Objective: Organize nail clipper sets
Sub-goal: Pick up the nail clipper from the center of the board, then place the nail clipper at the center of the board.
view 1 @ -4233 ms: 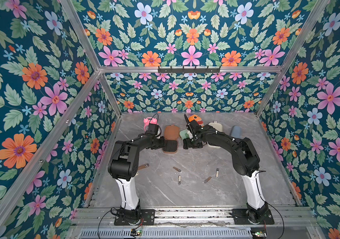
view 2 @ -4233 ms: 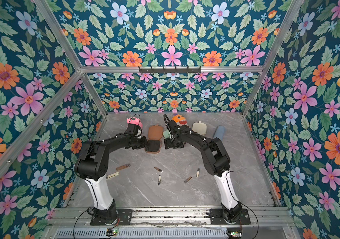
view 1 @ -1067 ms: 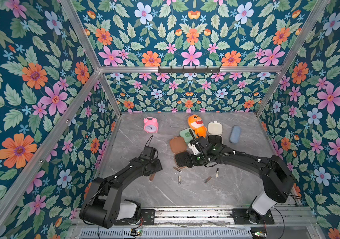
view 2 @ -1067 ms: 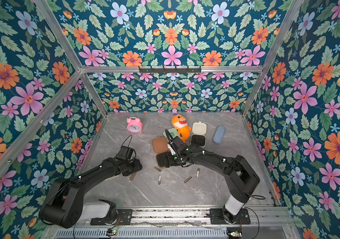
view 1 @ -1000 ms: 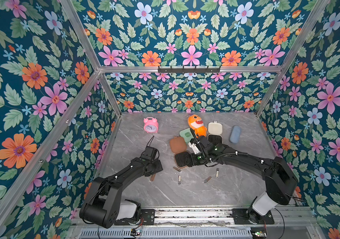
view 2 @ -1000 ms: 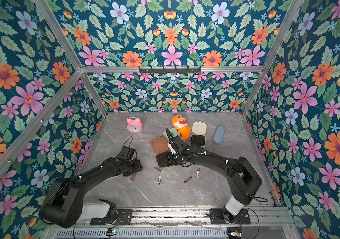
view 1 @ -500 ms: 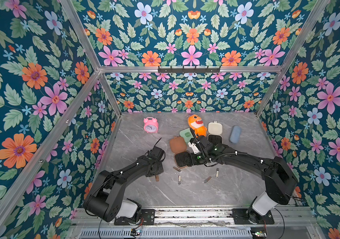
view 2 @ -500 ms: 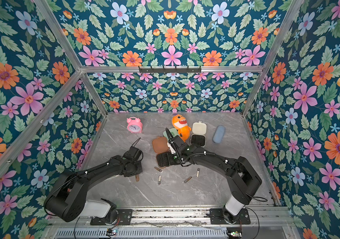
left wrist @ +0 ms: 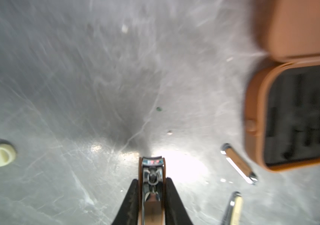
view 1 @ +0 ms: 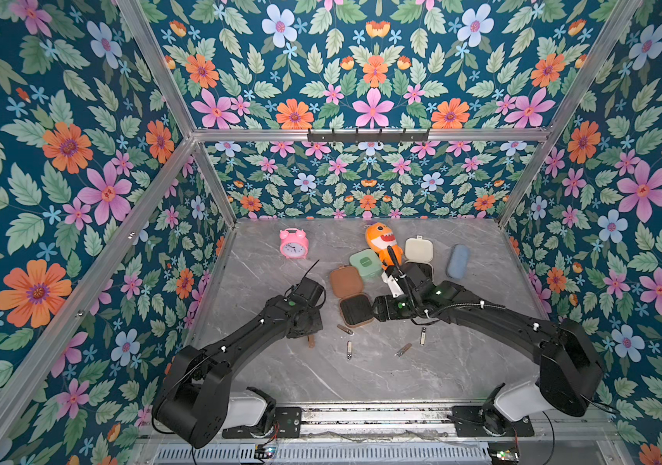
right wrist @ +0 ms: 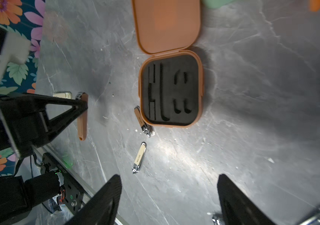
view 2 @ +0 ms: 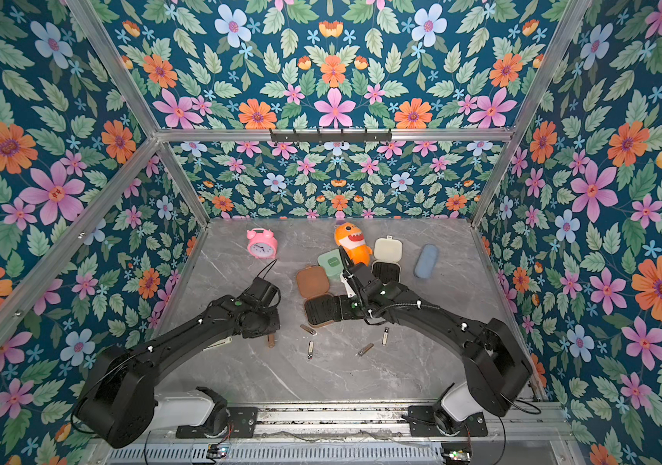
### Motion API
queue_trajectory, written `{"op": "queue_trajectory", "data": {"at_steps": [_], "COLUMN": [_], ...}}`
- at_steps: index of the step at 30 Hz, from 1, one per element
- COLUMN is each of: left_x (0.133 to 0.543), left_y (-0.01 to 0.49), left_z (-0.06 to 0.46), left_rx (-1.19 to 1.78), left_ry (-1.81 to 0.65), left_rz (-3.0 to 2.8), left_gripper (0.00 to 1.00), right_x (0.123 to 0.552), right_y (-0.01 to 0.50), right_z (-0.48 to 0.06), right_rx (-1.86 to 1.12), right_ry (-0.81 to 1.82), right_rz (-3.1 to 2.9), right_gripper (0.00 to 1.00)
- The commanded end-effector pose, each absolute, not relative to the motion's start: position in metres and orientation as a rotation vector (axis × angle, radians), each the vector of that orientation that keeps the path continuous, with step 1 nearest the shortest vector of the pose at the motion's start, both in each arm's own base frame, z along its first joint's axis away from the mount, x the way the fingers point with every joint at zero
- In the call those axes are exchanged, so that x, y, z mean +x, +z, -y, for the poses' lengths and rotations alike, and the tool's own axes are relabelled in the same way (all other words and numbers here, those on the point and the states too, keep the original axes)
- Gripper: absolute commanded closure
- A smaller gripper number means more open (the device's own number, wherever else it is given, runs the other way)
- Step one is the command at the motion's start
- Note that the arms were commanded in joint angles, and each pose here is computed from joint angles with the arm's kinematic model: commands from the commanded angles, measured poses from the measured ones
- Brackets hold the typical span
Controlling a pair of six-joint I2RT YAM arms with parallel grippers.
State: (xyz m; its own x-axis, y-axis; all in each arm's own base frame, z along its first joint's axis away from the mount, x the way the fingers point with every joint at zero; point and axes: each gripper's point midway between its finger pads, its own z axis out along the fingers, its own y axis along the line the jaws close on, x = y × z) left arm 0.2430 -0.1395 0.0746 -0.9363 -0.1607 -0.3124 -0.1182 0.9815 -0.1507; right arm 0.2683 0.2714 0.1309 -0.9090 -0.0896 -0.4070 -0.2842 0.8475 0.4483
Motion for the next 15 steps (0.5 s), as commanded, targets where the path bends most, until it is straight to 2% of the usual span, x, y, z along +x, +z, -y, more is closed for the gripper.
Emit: {"op": "queue_trajectory", "data": {"at_steps": [1,8,12,15], "left_x": [0.232,0.223,0.213,0.206], "left_y": [0.087,0.097,0.078,0.057], "left_z": [0.157,0.250,0.302,0.318], "left_rx": [-0.169,0.019,0.128,0.173], "left_ry": [-0.220,-0.356,-0.416,-0.371], "left_rz": [-2.822,-2.783,-2.809,-2.847], "left_gripper": [0.87,0.87,0.87,0.87], "right_x": [0.269,0.270,0.267,0.264], "right_y": [0.133,0.131,0.131,0.131], "right_z": [-0.253,-0.207,-0.194,-0.190], "right_rx": [-0.194,-0.011,0.028,0.033], "right_ry": [0.715,0.700,0.686,0.671], "right_rz": [-2.643,-2.622,-2.617,-2.622], "right_gripper": [0.22,0.22,0.21,0.22]}}
